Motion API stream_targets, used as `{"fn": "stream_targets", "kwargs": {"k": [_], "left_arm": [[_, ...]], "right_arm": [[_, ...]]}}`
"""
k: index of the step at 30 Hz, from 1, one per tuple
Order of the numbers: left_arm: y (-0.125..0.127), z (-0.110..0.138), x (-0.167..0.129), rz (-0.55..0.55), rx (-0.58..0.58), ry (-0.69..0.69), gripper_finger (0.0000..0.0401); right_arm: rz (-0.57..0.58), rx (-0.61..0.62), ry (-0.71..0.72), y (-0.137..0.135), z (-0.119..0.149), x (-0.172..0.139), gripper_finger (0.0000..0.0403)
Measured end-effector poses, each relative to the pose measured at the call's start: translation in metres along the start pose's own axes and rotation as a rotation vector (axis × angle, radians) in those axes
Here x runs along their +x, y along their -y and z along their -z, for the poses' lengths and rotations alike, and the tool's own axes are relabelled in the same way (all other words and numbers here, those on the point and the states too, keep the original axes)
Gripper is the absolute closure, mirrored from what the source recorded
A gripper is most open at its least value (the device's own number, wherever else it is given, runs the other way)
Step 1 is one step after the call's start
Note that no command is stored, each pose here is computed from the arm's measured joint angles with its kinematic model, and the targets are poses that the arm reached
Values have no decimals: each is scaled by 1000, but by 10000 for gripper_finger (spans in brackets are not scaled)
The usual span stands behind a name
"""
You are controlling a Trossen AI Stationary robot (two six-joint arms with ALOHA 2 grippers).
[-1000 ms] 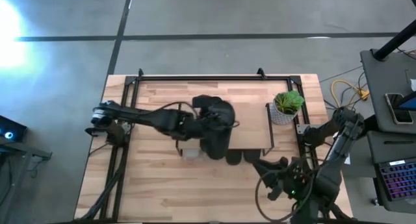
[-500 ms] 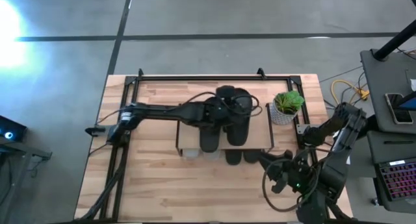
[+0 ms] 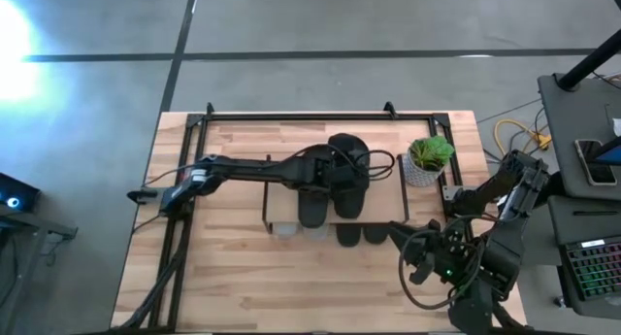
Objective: Pick and place slides into the shelf
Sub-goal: Put the black slide on the shelf
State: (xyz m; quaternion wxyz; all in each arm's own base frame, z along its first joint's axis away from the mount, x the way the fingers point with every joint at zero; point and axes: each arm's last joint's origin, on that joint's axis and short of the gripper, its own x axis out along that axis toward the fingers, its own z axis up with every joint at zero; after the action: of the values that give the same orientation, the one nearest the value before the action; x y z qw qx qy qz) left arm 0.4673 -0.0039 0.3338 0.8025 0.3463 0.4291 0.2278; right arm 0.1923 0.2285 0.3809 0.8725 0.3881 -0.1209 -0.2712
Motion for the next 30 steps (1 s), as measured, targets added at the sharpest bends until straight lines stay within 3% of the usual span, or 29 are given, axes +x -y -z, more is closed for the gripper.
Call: {"fn": "stream_targets", "kwargs": {"k": [6, 13, 24, 30], "left_arm": [[2, 0, -1, 37, 11, 8, 397], [8, 4, 0, 114, -8, -5, 359], [5, -2, -9, 124, -72, 29, 313], [6, -4, -17, 183, -72, 61, 286]], "right_arm": [[0, -8, 0, 0, 0, 0, 271], [0, -10, 0, 0, 0, 0, 269], [0, -18, -1, 0, 0, 0, 271], [0, -22, -1, 0, 0, 0, 273]]}}
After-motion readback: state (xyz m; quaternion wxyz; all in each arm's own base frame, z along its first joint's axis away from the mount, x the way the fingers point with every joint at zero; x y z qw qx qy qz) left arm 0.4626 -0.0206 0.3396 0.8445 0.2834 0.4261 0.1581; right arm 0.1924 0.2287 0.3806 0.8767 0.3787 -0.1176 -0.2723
